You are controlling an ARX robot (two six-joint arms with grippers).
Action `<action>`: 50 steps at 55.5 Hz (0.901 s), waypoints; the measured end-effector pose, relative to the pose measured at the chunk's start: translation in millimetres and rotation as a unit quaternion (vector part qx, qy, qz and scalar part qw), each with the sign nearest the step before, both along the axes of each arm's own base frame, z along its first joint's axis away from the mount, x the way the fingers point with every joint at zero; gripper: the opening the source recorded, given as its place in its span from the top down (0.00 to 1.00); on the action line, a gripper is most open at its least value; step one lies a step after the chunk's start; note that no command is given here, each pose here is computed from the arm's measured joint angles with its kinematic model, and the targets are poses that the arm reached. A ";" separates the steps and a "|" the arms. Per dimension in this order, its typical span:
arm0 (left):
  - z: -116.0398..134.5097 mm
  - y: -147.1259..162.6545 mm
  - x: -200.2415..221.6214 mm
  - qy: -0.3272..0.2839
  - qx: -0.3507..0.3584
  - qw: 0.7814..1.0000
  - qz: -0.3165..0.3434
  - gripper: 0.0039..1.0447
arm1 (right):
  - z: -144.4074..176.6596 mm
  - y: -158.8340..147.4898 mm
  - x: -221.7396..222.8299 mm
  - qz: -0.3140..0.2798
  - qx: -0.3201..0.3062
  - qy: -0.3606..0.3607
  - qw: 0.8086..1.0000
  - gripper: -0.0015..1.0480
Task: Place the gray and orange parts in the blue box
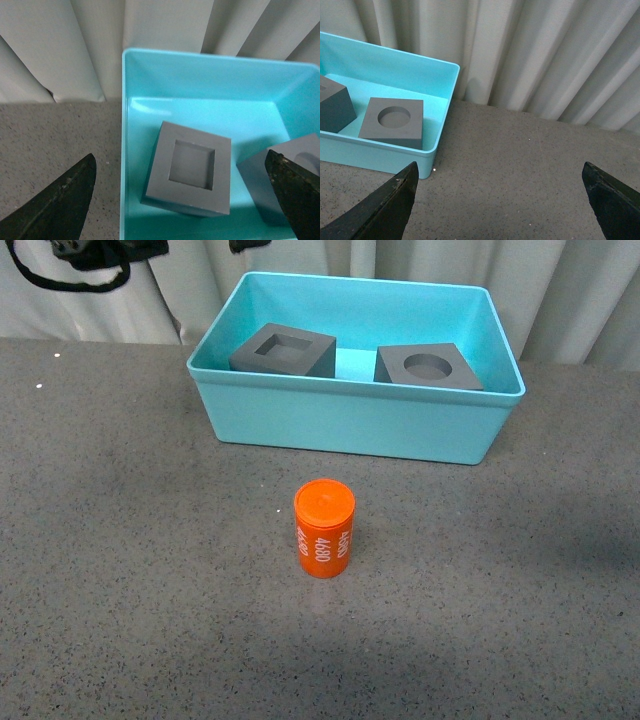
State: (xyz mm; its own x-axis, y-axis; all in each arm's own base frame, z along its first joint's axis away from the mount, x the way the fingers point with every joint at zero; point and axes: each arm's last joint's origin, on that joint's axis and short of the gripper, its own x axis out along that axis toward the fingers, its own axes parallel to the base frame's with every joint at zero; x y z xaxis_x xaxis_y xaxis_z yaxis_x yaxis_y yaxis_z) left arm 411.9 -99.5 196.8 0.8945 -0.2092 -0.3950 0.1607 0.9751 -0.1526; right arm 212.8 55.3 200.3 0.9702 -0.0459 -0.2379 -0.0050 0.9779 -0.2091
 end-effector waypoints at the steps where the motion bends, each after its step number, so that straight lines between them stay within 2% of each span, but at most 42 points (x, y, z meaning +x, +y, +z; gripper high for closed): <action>1: 5.3 1.3 -4.7 -0.013 -0.003 1.000 0.004 0.05 | 0.0 0.0 0.0 0.000 0.000 0.000 1.000 0.09; 7: 20.8 11.0 -29.6 -0.046 -0.024 0.999 0.009 0.06 | 0.0 0.0 0.0 0.000 0.000 0.000 1.000 0.09; 14: 27.0 25.7 -60.9 -0.059 -0.044 0.997 0.025 0.06 | 0.0 0.0 0.0 0.000 0.000 0.000 1.000 0.09; 30: 18.6 58.8 -137.6 -0.062 -0.048 0.993 0.092 0.06 | 0.0 0.0 0.0 0.000 0.000 0.000 1.000 0.09; 31: 16.5 61.1 -141.7 -0.072 -0.036 0.992 0.099 0.08 | 0.0 0.0 0.0 0.000 0.000 0.000 1.000 0.09; 34: 11.0 69.9 -162.0 -0.157 0.000 0.982 0.101 0.21 | 0.0 0.0 0.0 0.000 0.000 0.000 1.000 0.09; 37: 8.3 73.8 -173.8 -0.190 0.015 0.976 0.100 0.30 | 0.0 0.0 0.0 0.000 0.000 0.000 1.000 0.09; 50: -5.8 84.2 -206.5 -0.204 0.048 0.973 0.097 0.66 | 0.0 0.0 0.0 0.000 0.000 0.000 1.000 0.09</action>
